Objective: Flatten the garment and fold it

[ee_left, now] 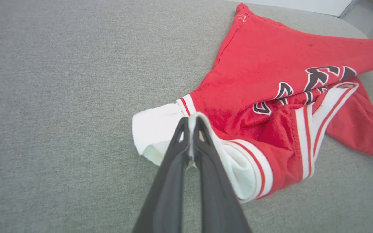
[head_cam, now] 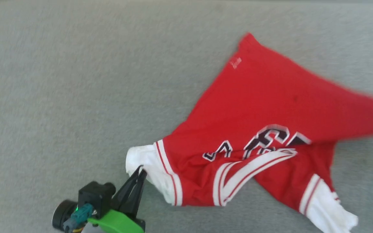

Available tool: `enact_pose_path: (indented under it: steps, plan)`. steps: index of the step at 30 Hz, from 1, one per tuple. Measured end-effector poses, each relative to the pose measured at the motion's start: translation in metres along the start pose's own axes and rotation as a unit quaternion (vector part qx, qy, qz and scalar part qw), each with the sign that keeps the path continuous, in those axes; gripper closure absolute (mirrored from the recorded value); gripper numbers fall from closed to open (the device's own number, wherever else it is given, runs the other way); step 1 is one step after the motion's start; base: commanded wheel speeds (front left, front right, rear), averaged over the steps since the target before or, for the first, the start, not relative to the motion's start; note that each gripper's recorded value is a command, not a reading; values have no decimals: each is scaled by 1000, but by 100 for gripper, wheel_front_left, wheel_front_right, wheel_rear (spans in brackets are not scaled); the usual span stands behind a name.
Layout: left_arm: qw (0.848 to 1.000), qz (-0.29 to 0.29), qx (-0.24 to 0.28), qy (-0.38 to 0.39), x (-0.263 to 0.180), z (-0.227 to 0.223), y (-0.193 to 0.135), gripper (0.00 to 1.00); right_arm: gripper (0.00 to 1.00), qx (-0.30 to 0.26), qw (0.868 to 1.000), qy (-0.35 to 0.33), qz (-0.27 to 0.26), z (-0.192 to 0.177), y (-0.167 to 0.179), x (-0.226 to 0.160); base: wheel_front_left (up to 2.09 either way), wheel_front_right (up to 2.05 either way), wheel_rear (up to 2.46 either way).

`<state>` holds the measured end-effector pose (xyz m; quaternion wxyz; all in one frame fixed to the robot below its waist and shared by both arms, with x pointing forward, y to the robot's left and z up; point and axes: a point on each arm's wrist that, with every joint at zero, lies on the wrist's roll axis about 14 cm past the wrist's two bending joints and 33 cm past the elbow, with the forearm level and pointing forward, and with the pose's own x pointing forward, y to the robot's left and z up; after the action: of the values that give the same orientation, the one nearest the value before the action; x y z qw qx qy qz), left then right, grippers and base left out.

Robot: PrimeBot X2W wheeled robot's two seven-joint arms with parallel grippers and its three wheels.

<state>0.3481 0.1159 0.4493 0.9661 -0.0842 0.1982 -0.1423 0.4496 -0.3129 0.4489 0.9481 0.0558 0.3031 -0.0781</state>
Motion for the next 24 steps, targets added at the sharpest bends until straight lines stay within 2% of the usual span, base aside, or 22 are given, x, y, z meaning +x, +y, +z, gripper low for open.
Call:
enact_pose_path:
  steps: [4,8,11,14,15,16,19,22,24]
  plan:
    - [1000,-11,-4,-1,-1,-3,-7,100,100,63,996,40,-50,-68,-34,-50,0,0,0]
    - [1000,-20,1,-7,-2,-2,-12,100,100,105,986,98,-81,-134,-43,-98,0,0,0]
    - [1000,-21,3,-14,-3,0,-13,100,100,124,979,132,-92,-167,-48,-124,0,0,0]
    - [1000,-23,5,-18,-4,1,-14,100,100,137,977,136,-93,-180,-49,-134,0,0,0]
    - [1000,-24,6,-19,-4,1,-15,100,96,138,978,130,-91,-179,-47,-134,0,0,0]
    - [1000,-24,7,-19,-4,2,-15,100,0,139,979,118,-87,-175,-45,-133,0,0,0]
    - [999,-24,7,-19,-4,1,-16,100,0,130,986,81,-64,-151,-32,-122,0,0,0]
    - [999,-27,5,-19,-3,0,-17,100,0,97,995,15,-28,-97,-18,-103,0,0,0]
    - [999,-27,2,-19,-1,-1,-17,100,0,55,998,-37,1,-49,-5,-90,0,0,0]
